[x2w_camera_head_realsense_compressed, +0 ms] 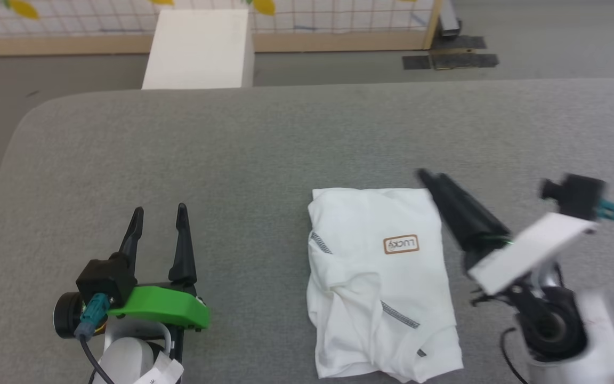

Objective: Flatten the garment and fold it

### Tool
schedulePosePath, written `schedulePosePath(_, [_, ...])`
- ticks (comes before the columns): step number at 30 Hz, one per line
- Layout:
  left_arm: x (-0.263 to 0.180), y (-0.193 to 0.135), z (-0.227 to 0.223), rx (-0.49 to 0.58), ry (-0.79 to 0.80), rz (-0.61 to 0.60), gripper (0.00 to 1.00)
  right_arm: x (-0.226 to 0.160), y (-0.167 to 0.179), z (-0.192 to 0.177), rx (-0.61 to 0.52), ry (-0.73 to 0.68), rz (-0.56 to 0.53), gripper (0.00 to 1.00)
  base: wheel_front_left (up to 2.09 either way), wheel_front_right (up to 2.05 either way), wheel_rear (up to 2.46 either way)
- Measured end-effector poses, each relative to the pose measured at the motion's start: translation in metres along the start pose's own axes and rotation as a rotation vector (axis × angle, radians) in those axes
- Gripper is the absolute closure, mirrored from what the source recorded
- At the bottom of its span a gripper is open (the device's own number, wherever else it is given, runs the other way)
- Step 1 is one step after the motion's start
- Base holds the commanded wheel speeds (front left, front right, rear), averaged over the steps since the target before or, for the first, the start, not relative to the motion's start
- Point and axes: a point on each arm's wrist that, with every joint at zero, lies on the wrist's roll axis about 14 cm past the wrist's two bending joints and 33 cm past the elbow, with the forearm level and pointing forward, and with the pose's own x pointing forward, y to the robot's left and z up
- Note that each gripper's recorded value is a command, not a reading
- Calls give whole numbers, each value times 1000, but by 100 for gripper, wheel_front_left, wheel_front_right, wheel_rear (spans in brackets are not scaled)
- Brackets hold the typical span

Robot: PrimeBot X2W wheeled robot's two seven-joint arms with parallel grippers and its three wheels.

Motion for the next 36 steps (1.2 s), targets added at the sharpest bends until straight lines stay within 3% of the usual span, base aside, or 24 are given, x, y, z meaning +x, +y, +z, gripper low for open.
schedulePosePath(8, [4, -19, 5, -11, -17, -53, 0, -51, -81, 22, 243, -125, -218, 0, 0, 0, 0])
schedulePosePath(10, [5, -22, 6, -13, -19, -62, 0, -62, -102, 6, 340, -71, -272, 0, 0, 0, 0])
schedulePosePath(16, [4, -21, 3, -12, -11, -58, 0, -71, -128, -41, 464, 124, -357, 0, 0, 0, 0])
schedulePosePath(27, [-1, -8, -3, -5, 9, -27, 0, -54, -129, -92, 475, 450, -383, 0, 0, 0, 0])
schedulePosePath(36, [-6, 3, -4, 3, 14, 5, 0, -41, -108, -117, 439, 615, -321, 0, 0, 0, 0])
